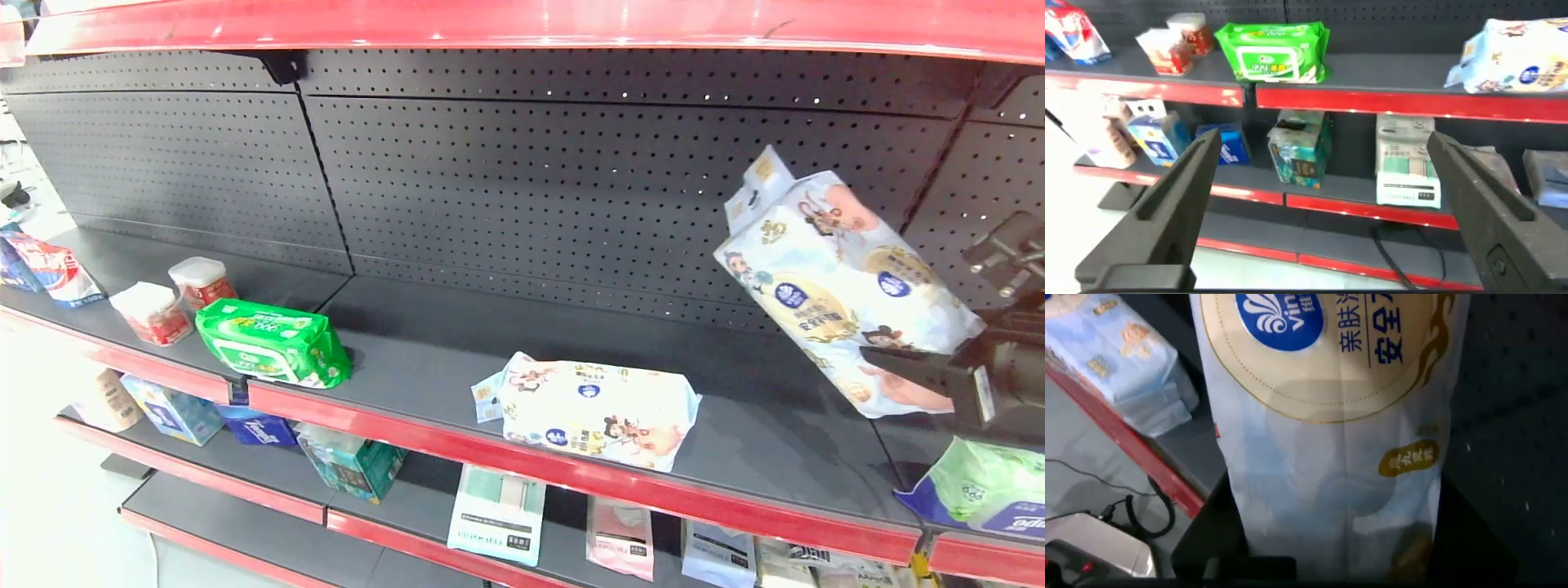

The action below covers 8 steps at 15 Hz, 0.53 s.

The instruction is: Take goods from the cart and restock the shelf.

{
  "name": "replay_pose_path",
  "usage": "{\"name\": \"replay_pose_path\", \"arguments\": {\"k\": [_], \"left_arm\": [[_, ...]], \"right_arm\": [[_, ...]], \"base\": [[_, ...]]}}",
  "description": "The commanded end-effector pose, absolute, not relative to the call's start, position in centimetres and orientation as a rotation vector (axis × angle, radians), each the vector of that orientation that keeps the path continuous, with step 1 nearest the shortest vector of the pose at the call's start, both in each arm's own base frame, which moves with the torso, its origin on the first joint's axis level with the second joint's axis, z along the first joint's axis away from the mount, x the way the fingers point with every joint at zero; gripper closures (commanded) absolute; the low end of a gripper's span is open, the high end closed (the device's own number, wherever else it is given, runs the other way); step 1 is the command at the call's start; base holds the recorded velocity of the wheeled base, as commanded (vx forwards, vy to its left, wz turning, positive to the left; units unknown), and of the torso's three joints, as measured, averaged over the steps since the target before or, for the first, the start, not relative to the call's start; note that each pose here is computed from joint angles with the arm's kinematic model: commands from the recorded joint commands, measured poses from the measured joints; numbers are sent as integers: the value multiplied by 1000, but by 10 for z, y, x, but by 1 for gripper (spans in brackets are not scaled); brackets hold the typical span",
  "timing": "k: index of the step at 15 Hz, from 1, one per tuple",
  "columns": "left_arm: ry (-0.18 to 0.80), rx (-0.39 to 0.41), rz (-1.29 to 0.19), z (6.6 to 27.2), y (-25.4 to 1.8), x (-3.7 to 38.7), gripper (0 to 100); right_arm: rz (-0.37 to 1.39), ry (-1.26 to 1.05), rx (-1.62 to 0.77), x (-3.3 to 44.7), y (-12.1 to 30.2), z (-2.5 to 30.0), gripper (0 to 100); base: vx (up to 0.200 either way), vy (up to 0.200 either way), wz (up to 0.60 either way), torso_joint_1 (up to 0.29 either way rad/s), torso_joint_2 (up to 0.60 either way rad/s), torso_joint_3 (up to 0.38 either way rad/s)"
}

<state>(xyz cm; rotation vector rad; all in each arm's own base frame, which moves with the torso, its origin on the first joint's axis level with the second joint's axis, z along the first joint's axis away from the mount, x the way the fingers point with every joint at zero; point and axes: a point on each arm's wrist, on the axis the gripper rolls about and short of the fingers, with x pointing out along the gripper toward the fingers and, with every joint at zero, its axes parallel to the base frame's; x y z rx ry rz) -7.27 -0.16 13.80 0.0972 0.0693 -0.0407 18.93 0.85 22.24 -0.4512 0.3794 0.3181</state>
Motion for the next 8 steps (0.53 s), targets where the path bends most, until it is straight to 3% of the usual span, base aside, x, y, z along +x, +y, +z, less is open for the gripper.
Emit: {"name": "replay_pose_path", "arguments": {"k": [1, 6, 8], "left_arm": [[89, 77, -39, 128, -2, -64, 0], [30, 27, -31, 106, -1, -41, 0], [69, 27, 5, 97, -1, -35, 0]], "right_arm": [[416, 421, -480, 233, 10, 200, 100], [583, 415, -552, 288, 14, 178, 100], [633, 414, -563, 307, 16, 169, 100]], "base": [[0, 0, 0, 0, 0, 0], [0, 0, 0, 0, 0, 0], [0, 0, 0, 0, 0, 0]]}}
